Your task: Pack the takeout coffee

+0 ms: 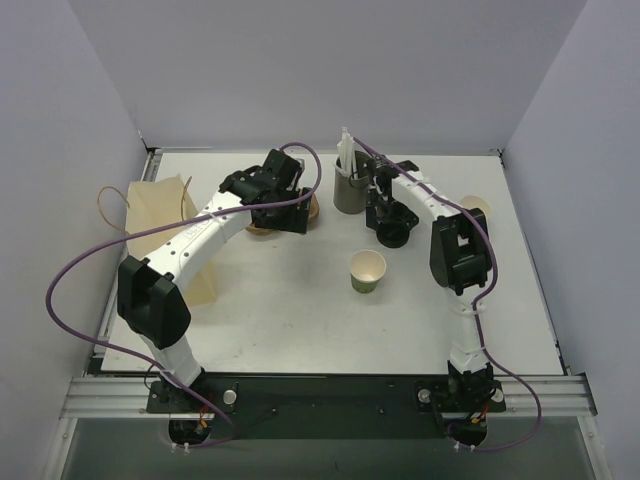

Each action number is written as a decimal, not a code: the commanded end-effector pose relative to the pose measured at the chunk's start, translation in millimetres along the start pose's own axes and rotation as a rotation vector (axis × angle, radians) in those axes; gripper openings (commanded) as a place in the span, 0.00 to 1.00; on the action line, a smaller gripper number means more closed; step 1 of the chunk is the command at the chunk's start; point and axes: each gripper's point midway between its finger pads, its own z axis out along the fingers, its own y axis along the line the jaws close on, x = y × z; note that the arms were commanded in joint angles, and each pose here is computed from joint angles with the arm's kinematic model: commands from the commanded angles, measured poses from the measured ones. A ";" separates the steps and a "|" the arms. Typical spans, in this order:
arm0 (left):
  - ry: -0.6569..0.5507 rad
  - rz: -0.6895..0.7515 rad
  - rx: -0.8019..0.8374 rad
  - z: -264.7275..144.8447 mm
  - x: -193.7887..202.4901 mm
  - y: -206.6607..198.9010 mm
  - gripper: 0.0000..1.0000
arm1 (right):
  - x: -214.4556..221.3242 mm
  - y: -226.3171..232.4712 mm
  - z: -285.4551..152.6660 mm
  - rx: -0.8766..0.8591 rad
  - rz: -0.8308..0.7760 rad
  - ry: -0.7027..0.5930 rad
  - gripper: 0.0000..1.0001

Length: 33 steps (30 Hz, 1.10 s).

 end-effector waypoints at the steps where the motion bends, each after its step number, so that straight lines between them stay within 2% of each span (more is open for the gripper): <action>1: -0.040 0.008 0.025 -8.8 -15.9 -4.6 0.79 | -3.6 -8.4 -16.7 -0.014 0.031 -0.014 0.82; 8: -0.040 0.008 0.023 -8.3 -16.2 -4.5 0.78 | 0.2 -6.2 -10.3 -0.043 0.053 0.009 0.80; 18: -0.040 0.006 0.023 -8.8 -15.7 -4.3 0.78 | -3.4 -7.5 -14.1 -0.045 0.067 -0.006 0.70; 33: -0.039 0.005 0.030 -8.7 -14.8 -5.2 0.78 | -16.8 -19.0 -50.3 -0.061 0.094 -0.074 0.69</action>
